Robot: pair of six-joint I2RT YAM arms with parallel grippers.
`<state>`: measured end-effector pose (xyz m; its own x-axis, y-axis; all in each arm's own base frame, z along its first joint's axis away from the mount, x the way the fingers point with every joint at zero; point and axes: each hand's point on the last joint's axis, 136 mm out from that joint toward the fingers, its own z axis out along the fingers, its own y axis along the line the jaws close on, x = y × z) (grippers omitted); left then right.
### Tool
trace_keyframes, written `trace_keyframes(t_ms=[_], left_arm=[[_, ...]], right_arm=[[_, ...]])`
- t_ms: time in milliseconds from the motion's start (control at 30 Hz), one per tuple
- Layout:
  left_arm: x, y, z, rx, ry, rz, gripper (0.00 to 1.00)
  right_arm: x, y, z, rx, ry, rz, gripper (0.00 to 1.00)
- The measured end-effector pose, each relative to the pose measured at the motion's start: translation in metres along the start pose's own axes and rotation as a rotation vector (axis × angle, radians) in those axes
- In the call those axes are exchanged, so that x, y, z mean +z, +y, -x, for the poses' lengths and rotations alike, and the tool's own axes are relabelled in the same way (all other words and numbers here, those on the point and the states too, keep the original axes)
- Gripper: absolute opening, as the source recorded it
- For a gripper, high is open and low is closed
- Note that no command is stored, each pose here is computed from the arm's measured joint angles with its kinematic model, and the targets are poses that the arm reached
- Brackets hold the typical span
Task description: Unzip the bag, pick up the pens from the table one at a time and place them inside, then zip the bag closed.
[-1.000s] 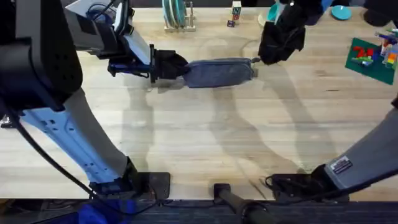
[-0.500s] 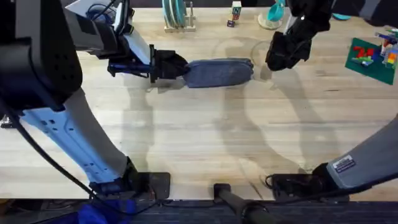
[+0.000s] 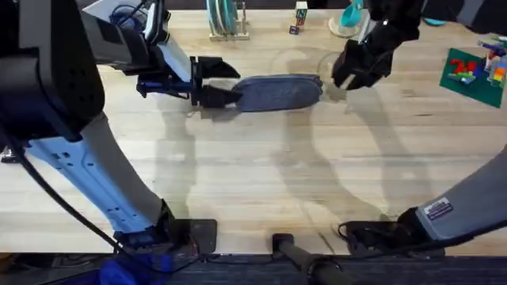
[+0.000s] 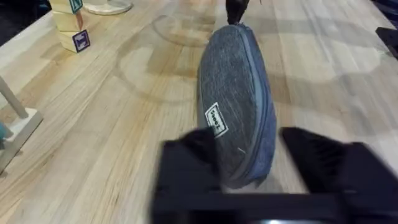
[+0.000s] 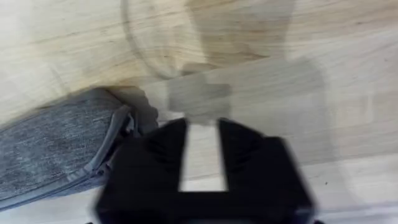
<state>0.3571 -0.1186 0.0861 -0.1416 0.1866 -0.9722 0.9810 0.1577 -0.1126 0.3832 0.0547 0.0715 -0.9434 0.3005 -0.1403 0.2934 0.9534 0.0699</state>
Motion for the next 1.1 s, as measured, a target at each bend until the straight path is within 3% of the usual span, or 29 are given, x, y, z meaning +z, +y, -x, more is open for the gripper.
trace_keyframes(t_ms=[67, 100, 167, 200, 667, 1100], left_arm=[[0.000, 0.000, 0.000, -0.002, 0.000, 0.001, 0.919], [0.000, 0.000, 0.000, -0.007, 0.000, 0.001, 0.974], [0.000, 0.001, 0.000, -0.010, 0.000, 0.002, 0.991], [0.000, 0.001, 0.000, -0.015, 0.000, 0.002, 0.992], [-0.002, 0.012, 0.010, -0.137, -0.002, 0.012, 0.997], [-0.013, 0.039, 0.021, -0.281, 0.152, 0.080, 0.997]], right_arm=[[0.000, 0.000, 0.000, 0.000, -0.002, 0.002, 0.545], [0.000, 0.001, 0.001, 0.000, -0.003, 0.002, 0.706], [0.000, 0.001, 0.002, -0.002, -0.009, 0.005, 0.947], [0.000, 0.002, 0.003, -0.002, -0.014, 0.008, 0.985], [-0.003, 0.001, 0.006, -0.001, -0.033, 0.006, 0.996], [-0.075, 0.000, 0.013, -0.001, -0.202, 0.059, 0.996]])
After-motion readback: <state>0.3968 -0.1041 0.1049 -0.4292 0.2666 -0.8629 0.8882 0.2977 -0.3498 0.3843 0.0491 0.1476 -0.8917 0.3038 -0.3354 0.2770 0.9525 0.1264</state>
